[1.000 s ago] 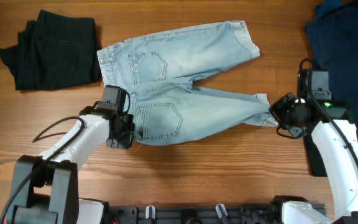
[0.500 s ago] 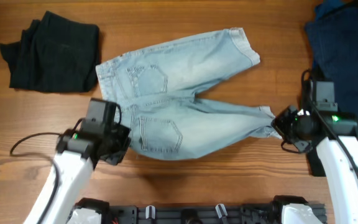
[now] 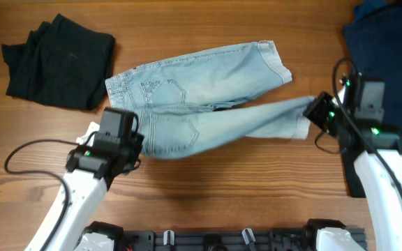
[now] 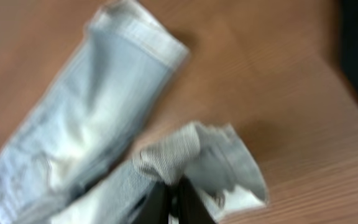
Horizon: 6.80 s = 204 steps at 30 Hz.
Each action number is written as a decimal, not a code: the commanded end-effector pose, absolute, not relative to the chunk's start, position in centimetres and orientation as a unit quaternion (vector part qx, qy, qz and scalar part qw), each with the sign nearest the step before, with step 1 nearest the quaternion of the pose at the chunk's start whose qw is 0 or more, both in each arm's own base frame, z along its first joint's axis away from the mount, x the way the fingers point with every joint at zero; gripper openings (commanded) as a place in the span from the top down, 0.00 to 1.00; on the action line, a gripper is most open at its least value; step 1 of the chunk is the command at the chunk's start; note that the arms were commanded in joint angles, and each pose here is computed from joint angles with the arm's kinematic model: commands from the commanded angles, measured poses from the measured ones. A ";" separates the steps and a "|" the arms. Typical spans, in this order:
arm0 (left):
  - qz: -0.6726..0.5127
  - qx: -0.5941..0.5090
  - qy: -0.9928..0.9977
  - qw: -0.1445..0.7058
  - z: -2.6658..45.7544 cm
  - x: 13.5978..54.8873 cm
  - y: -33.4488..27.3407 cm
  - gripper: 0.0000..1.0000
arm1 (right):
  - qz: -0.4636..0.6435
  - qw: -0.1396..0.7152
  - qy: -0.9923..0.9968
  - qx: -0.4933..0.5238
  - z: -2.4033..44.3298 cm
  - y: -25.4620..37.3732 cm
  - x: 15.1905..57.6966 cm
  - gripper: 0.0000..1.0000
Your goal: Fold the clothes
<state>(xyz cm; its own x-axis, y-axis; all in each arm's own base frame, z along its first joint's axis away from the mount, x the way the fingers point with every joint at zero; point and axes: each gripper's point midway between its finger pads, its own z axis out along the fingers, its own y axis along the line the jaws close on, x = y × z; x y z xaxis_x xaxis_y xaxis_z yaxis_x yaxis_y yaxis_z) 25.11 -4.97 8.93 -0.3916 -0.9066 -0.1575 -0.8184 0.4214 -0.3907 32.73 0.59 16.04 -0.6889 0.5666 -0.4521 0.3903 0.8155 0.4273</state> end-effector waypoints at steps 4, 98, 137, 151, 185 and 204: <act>-0.127 -0.509 0.805 0.278 8.2 32.0 -4.3 0.96 | 0.233 0.354 0.892 0.156 14.5 3.7 40.9 0.96; -0.091 -0.268 0.824 0.492 21.1 39.0 -3.1 0.00 | 0.145 0.618 0.754 -0.167 8.9 29.7 56.1 0.00; -0.082 -0.227 0.856 0.458 18.2 39.6 -4.1 0.00 | 0.157 0.471 0.868 -0.008 20.0 7.4 53.8 0.00; -0.095 -0.190 0.900 0.379 14.0 38.4 -5.9 0.00 | 0.282 0.322 0.904 0.018 15.5 4.5 48.7 0.01; -0.081 -0.191 0.915 0.347 12.7 37.1 -5.6 0.00 | 0.266 0.158 0.946 0.097 -0.7 4.4 47.5 0.84; -0.146 -0.200 0.893 0.377 11.2 41.6 -8.0 0.09 | 0.281 0.167 0.935 0.140 3.2 -2.2 45.5 0.96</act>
<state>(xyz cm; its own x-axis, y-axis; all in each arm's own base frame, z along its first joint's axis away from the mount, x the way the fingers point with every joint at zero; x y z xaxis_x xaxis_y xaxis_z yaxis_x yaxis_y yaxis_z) 40.15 -6.67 13.32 -0.6061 -0.4598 -0.6491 -0.2703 0.8865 -0.3756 45.39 -3.54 1.59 -0.8953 0.3983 -0.1995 0.2283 0.7948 0.5622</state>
